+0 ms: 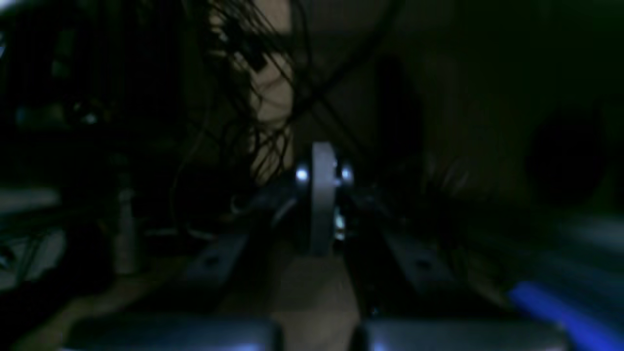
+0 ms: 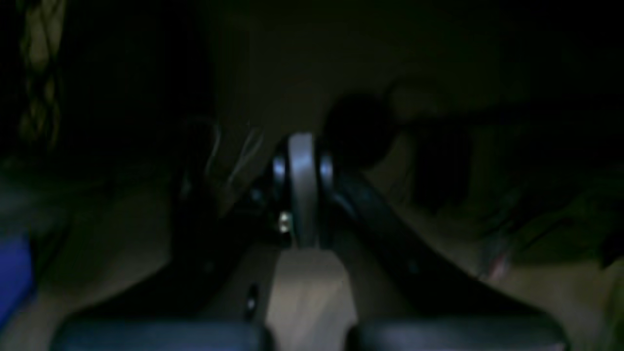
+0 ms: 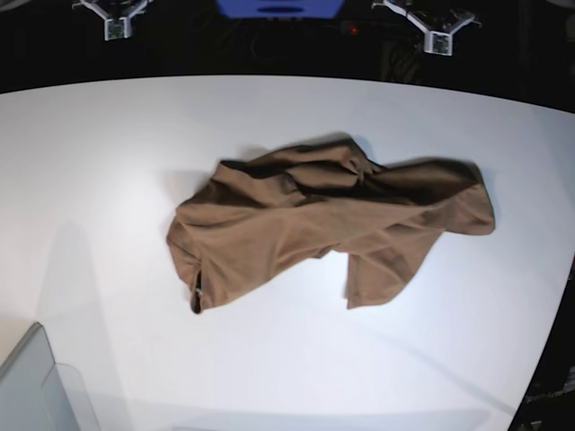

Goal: Layout the t-shirt on the table in an organized manner, then fold the t-shirt properly

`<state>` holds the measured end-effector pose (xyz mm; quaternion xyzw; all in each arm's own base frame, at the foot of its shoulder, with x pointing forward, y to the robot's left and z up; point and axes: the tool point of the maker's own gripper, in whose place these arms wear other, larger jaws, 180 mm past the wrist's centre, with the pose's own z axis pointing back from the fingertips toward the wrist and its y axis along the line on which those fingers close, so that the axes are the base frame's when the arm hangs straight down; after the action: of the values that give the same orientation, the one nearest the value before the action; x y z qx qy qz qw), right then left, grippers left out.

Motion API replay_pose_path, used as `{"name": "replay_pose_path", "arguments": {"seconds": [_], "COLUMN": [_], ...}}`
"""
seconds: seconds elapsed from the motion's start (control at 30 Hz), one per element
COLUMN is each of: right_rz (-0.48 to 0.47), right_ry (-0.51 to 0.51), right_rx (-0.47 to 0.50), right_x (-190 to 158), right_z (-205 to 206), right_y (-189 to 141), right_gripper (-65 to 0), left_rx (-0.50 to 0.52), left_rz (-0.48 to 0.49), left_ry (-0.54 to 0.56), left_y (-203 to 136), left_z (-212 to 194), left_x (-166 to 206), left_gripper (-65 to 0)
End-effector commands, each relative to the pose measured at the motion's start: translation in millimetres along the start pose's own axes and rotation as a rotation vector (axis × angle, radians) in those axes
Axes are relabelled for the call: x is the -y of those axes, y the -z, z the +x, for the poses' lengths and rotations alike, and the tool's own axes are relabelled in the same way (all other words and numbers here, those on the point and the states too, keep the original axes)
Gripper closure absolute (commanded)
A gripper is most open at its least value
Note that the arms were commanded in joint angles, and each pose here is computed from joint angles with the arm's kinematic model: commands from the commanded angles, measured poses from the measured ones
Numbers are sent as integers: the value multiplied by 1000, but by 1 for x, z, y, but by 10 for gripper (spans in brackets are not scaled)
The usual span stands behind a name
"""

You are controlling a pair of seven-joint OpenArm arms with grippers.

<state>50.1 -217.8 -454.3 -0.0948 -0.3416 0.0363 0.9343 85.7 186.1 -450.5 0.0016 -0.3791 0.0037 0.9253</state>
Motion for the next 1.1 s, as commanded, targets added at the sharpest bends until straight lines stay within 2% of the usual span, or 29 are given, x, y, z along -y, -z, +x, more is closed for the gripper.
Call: {"name": "replay_pose_path", "arguments": {"seconds": [0.0, 0.2, 0.3, 0.43, 0.5, 0.6, 0.63, 0.7, 0.8, 0.9, 0.97, 1.07], "right_rz": [-10, -57, -69, -76, -70, -32, -17, 34, 119, 180, 211, 222], "right_ry": [-9, -15, 10, 77, 116, 153, 161, 170, 161, 140, 136, 132], "right_rx": [55, 285, 380, 481, 476, 460, 459, 441, 422, 409, 402, 395], "right_x": [6, 22, 20, 13, 5, -11, -17, -35, -63, -83, -94, -98], "right_z": [18, 108, 142, 178, 184, 193, 197, 202, 212, 217, 220, 224], "right_y": [-9, -34, -43, -35, -27, -19, -16, -11, -6, -4, -4, -2], "right_gripper": [0, 0, 0, 0, -36, -135, -178, -260, -371, -434, -442, -442], "left_rx": [74, 275, 339, 402, 428, 446, 451, 471, 519, 557, 575, 573], "left_rz": [12, 52, 74, 120, 151, 193, 216, 250, 302, 325, 327, 331], "left_ry": [-15, -56, -47, -34, -28, -40, -42, -52, -83, -107, -122, -156], "left_y": [-7, -31, -41, -45, -46, -49, -51, -53, -55, -48, -38, -18], "left_z": [23, 102, 126, 148, 156, 160, 161, 166, 177, 187, 193, 200], "left_x": [-7, -25, -32, -48, -59, -70, -77, -86, -98, -106, -109, -115], "left_gripper": [-1, -1, -2, -4, -5, -22, -50, -150, -364, -514, -547, -548]}}
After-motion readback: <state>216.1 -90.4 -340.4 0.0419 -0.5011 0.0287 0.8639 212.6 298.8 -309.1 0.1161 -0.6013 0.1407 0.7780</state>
